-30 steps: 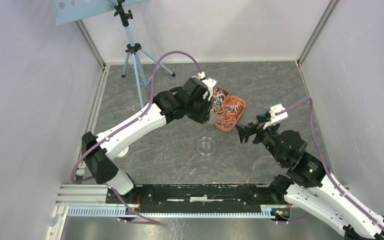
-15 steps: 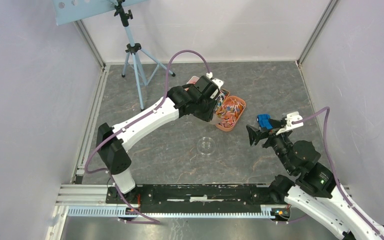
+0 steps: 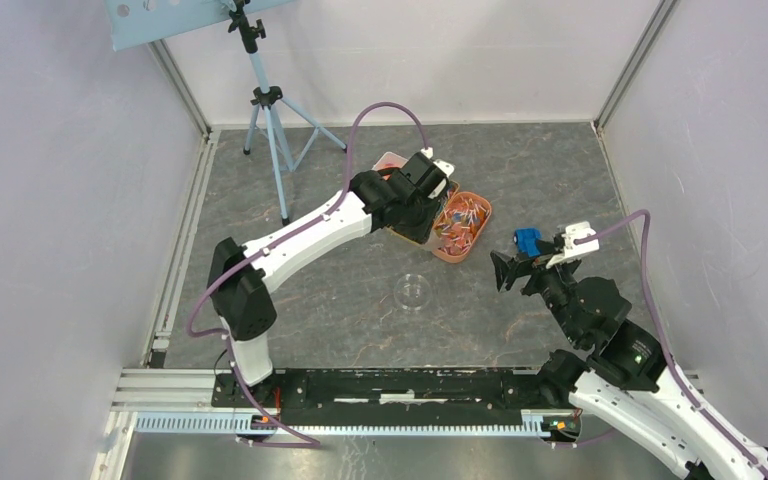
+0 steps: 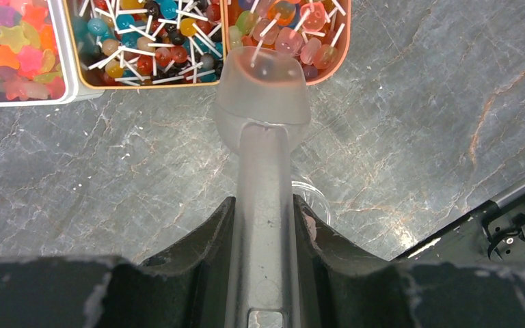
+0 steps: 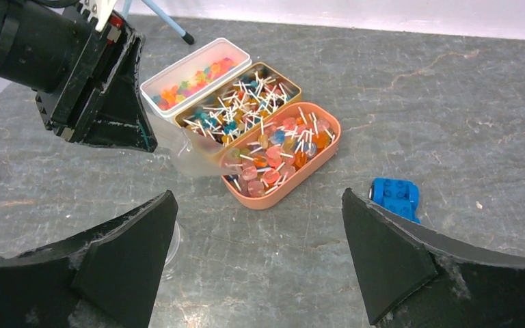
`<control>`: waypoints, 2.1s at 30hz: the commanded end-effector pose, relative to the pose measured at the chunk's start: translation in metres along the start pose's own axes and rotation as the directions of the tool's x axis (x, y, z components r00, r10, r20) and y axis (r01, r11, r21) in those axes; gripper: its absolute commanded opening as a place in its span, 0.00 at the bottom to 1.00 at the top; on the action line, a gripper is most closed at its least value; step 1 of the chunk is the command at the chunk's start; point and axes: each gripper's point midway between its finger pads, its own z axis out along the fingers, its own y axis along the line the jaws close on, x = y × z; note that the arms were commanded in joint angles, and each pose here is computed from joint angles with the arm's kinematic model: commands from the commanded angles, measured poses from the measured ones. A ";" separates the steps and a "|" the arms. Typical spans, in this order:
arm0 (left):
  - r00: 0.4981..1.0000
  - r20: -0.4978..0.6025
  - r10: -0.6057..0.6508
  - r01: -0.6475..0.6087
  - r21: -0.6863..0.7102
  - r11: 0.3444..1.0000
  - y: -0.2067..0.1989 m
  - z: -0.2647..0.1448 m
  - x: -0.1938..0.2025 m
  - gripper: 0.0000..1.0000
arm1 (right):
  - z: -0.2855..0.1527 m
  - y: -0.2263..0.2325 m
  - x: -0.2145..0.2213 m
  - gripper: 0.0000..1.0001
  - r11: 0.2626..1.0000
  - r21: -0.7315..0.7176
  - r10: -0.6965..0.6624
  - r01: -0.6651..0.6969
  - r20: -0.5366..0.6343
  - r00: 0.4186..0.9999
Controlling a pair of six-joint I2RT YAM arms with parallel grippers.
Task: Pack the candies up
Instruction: Scoop the fake candies from the storage box.
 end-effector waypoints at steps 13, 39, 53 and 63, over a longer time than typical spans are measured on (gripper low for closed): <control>0.998 0.031 0.056 -0.056 0.002 0.998 -0.005 0.011 -0.019 0.02 | 0.003 0.003 0.010 0.98 1.000 -0.010 -0.011 0.011 -0.025 1.000; 0.997 0.046 0.066 -0.065 -0.016 0.998 -0.002 0.009 -0.023 0.02 | 0.005 0.005 0.015 0.98 1.000 -0.019 -0.002 0.002 -0.030 1.000; 0.997 0.074 0.033 -0.030 -0.035 0.999 0.001 0.031 -0.017 0.02 | 0.006 0.004 0.021 0.98 1.000 -0.012 0.003 -0.003 -0.042 0.999; 0.995 0.100 0.003 0.001 -0.040 0.999 0.004 0.039 -0.008 0.02 | 0.006 0.003 0.023 0.98 1.000 -0.007 0.007 -0.007 -0.042 0.999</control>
